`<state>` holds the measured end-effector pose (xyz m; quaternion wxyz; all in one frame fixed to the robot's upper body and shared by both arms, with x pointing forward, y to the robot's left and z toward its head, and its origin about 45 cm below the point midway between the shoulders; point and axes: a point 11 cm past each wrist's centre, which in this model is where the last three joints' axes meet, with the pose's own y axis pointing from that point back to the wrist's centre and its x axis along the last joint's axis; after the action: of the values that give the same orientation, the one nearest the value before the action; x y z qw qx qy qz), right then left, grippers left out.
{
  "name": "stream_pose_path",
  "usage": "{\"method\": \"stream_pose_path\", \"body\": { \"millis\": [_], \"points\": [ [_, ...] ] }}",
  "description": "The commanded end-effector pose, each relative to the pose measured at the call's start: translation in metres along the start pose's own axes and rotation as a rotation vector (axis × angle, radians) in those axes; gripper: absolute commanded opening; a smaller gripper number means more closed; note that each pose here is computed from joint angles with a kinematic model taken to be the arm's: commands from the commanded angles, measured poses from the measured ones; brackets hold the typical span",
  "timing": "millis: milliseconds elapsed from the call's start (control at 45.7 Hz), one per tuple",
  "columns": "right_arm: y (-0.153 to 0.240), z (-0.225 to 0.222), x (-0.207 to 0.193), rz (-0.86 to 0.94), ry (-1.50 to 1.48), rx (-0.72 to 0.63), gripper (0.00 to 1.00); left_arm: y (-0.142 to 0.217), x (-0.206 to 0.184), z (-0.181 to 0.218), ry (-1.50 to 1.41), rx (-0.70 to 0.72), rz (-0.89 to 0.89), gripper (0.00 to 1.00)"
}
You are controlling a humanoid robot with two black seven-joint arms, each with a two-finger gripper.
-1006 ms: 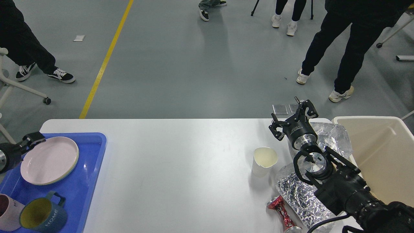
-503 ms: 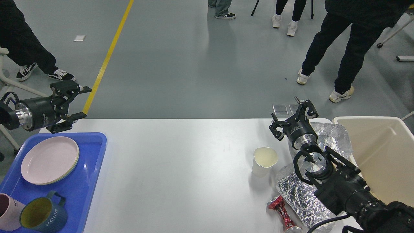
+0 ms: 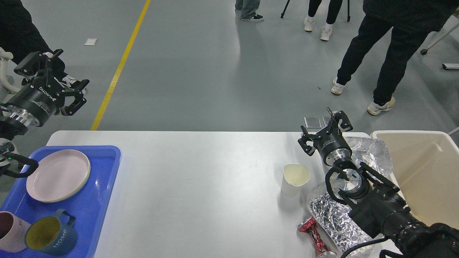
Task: Tidy desktop
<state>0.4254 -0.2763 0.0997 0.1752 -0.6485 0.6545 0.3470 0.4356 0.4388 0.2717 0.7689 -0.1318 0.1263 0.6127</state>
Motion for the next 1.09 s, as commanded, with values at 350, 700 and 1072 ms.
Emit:
{"method": "stream_pose_path", "body": {
  "millis": [350, 700, 1072],
  "points": [
    [0.0, 0.0, -0.001, -0.003, -0.001, 0.0, 1.0, -0.021, 0.001, -0.036, 0.393, -0.412, 0.219, 0.96],
    [0.0, 0.0, 0.001, 0.002, 0.0, 0.0, 1.0, -0.018, -0.049, -0.135, 0.416, -0.202, 0.156, 0.96],
    [0.0, 0.0, 0.001, 0.002, 0.0, 0.0, 1.0, -0.009, -0.07, -0.159, 0.475, -0.314, 0.169, 0.97]
  ]
}}
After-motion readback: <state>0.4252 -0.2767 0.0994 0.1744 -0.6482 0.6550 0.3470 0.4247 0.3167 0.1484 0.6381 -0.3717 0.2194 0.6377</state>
